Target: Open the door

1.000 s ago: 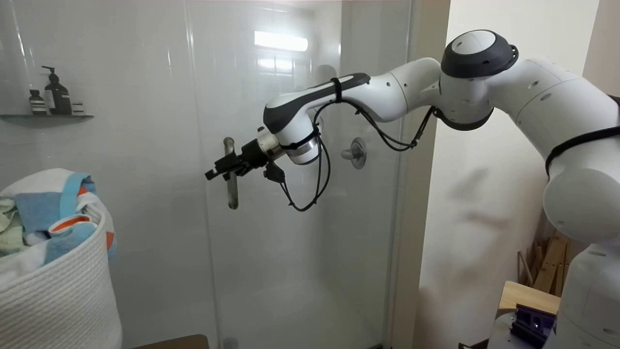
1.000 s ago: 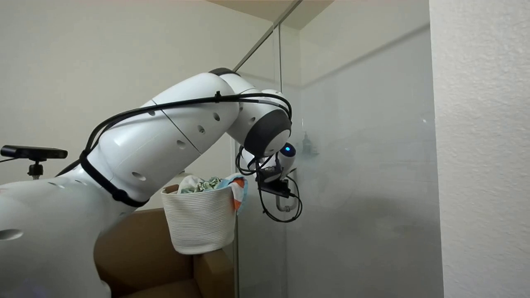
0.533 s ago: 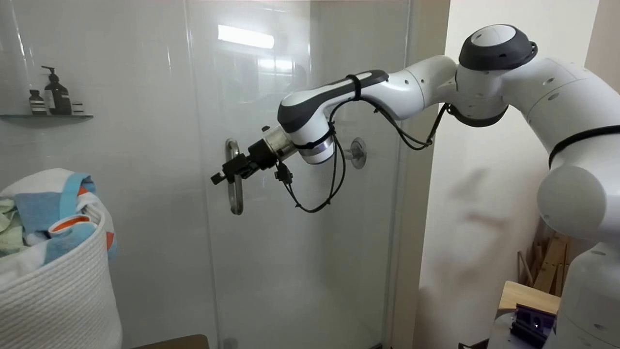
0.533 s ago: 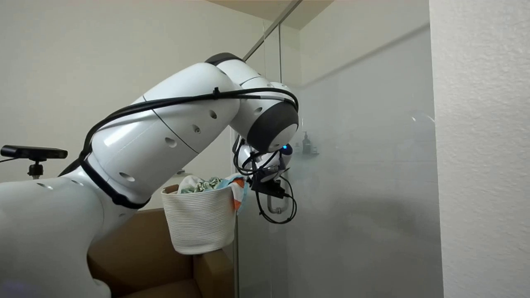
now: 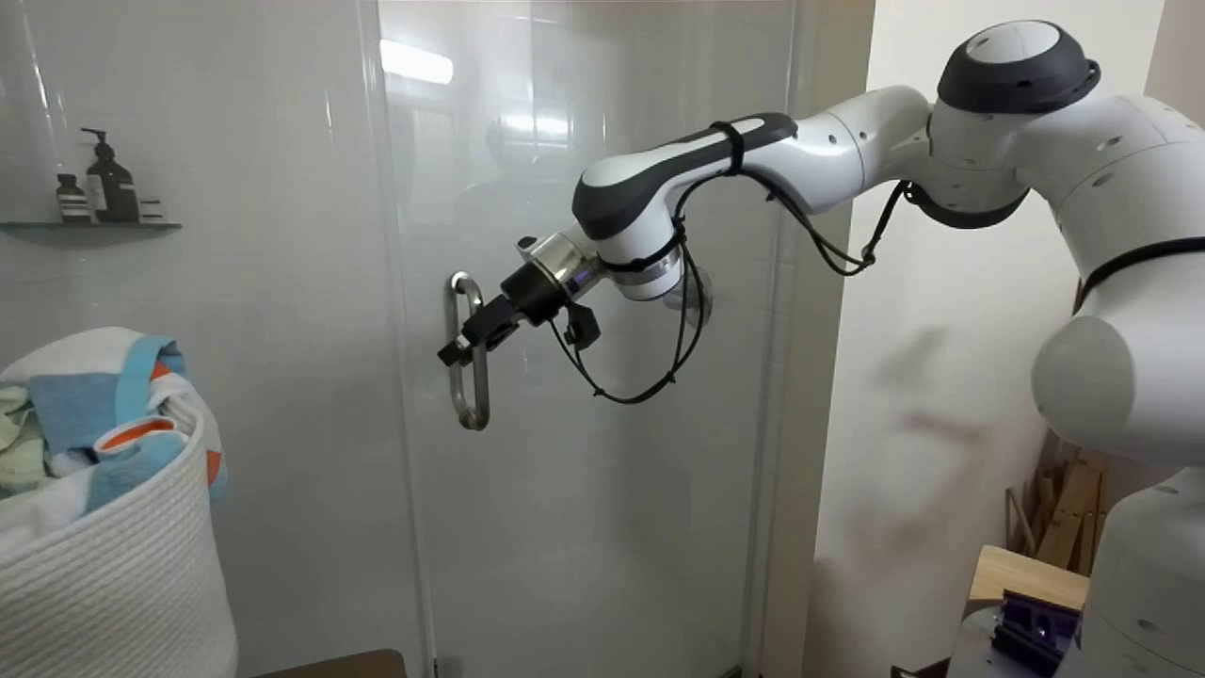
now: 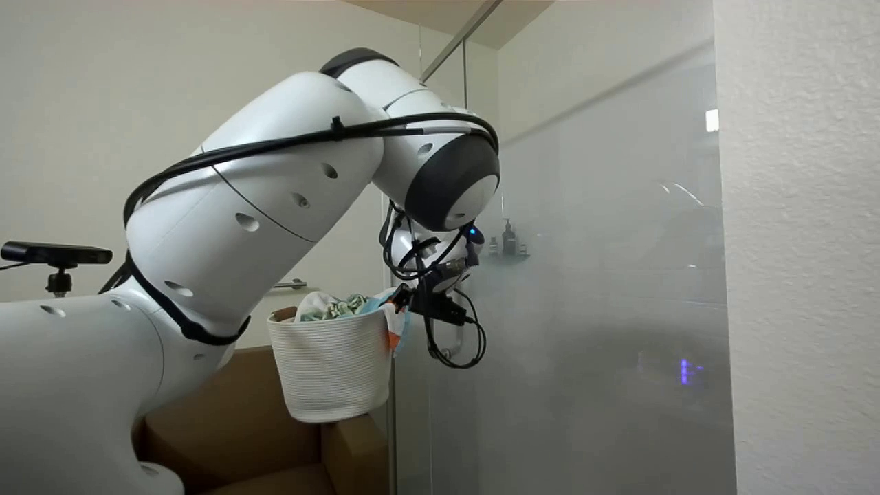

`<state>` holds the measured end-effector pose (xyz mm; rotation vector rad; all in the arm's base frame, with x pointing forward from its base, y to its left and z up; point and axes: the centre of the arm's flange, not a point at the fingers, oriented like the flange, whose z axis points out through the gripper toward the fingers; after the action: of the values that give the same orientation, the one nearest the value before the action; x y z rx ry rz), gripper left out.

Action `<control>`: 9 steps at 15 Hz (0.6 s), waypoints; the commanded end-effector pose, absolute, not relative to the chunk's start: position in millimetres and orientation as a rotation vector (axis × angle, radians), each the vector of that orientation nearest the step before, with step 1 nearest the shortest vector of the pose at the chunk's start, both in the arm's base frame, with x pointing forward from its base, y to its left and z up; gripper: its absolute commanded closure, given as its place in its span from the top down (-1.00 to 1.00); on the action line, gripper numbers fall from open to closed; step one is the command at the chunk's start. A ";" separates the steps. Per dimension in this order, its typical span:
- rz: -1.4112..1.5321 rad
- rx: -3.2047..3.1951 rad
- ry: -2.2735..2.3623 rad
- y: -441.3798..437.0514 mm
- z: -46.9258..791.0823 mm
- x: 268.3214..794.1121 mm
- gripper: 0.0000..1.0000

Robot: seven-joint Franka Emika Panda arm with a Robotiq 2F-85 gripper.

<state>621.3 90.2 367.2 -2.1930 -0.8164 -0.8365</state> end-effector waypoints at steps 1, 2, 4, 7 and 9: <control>-0.730 -2.093 -0.979 140.9 409.7 578.3 1.00; -0.710 -2.094 -0.996 141.1 412.2 572.5 1.00; -0.668 -2.096 -1.018 141.5 416.4 560.4 1.00; -0.649 -2.102 -1.068 141.5 425.5 545.8 1.00; -0.664 -2.196 -0.989 92.4 385.2 567.0 1.00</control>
<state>566.8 92.5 385.4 -2.1965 -0.9900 -0.6633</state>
